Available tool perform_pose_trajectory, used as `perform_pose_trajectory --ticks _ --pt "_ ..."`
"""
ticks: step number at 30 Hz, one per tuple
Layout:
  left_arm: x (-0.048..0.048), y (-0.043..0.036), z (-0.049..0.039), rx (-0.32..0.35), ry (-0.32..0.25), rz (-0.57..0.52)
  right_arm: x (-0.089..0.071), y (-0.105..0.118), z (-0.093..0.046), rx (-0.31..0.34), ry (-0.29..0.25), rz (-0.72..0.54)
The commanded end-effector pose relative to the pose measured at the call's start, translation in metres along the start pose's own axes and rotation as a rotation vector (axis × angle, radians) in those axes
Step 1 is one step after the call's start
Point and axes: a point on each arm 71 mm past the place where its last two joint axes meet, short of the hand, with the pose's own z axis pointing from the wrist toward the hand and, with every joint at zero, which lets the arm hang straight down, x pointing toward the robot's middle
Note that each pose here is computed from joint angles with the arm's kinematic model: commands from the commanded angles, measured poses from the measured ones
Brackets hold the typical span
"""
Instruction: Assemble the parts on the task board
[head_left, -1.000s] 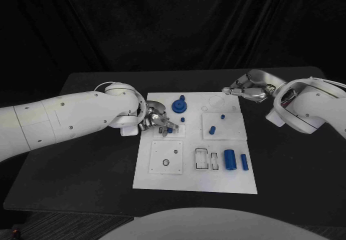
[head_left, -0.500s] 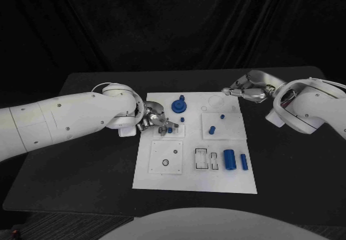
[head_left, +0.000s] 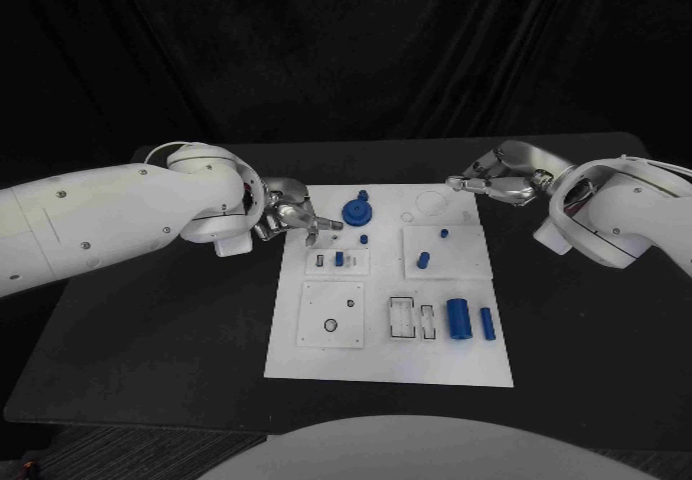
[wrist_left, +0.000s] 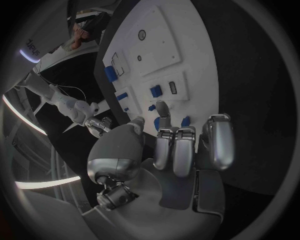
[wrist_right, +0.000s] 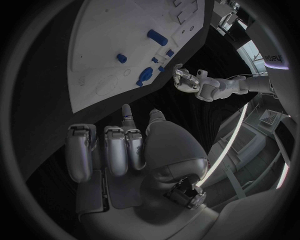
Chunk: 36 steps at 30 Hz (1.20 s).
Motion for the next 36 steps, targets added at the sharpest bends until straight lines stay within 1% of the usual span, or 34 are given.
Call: perform_pose_trajectory --ticks 1,5,9,13,18,20,24,29,36 --pt "-0.0101 -0.0039 -0.0065 0.041 -0.038 -0.061 0.001 -0.002 -0.001 0.022 0.005 0.000" --pt "-0.0172 -0.0014 -0.0103 0.040 -0.038 -0.078 0.001 -0.002 -0.001 0.024 0.006 0.000" --pt "-0.0244 0.0029 -0.0096 0.023 -0.050 -0.057 0.001 -0.002 0.000 0.024 0.007 0.000" --pt "-0.0346 0.0109 -0.0058 -0.018 -0.085 0.012 0.001 -0.002 0.000 0.024 0.010 -0.001" --pt "-0.0442 0.0232 0.0022 -0.068 -0.108 0.043 0.002 -0.003 -0.001 0.023 0.013 0.000" --pt "-0.0452 0.0260 0.0053 -0.079 -0.112 0.044 0.003 -0.003 -0.001 0.022 0.014 0.000" --pt "-0.0458 0.0309 0.0142 -0.100 -0.117 0.043 0.005 -0.003 -0.002 0.020 0.019 0.002" --pt "-0.0435 0.0329 0.0225 -0.112 -0.109 0.042 0.006 -0.003 -0.002 0.017 0.021 0.003" --pt "-0.0398 0.0334 0.0282 -0.117 -0.100 0.042 0.007 -0.003 -0.002 0.017 0.022 0.004"
